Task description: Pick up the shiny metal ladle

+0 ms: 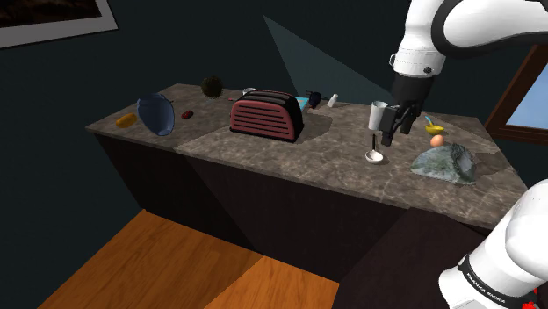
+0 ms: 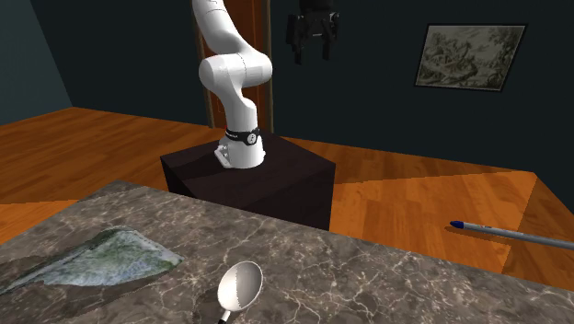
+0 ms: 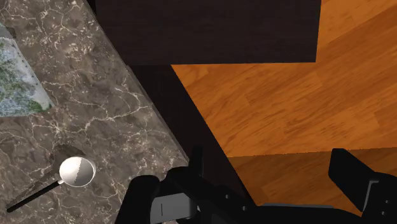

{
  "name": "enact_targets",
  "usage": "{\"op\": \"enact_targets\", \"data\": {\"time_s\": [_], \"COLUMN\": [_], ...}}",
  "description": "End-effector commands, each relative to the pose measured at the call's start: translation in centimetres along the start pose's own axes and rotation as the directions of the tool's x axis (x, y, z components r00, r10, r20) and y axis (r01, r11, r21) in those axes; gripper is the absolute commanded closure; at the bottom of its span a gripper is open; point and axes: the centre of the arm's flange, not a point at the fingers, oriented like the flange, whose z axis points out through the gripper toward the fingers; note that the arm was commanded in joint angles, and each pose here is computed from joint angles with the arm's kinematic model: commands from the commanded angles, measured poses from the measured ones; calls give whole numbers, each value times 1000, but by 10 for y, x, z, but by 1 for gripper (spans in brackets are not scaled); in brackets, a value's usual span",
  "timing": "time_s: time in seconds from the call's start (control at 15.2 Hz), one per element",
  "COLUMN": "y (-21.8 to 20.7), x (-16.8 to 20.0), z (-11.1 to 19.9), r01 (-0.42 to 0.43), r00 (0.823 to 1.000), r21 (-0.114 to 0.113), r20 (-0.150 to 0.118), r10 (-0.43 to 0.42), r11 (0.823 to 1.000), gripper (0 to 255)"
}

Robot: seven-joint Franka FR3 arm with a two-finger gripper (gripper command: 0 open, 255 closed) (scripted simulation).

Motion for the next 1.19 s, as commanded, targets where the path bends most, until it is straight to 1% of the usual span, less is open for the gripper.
{"op": "enact_targets", "data": {"time_s": [0.0,0.26,0.53,0.79,1.12], "y": [0,26,55,87,130], "x": [0,34,66,96,130], "z": [0,27,54,80,112], "r01": [0,-89,-177,-263,-368], "r00": [1000,996,984,963,926], "r21": [0,3,7,13,22], "r20": [0,-19,-37,-55,-76], "r10": [0,89,177,264,369], "r11": [1000,996,984,965,929], "gripper": [0,0,0,0,0]}}
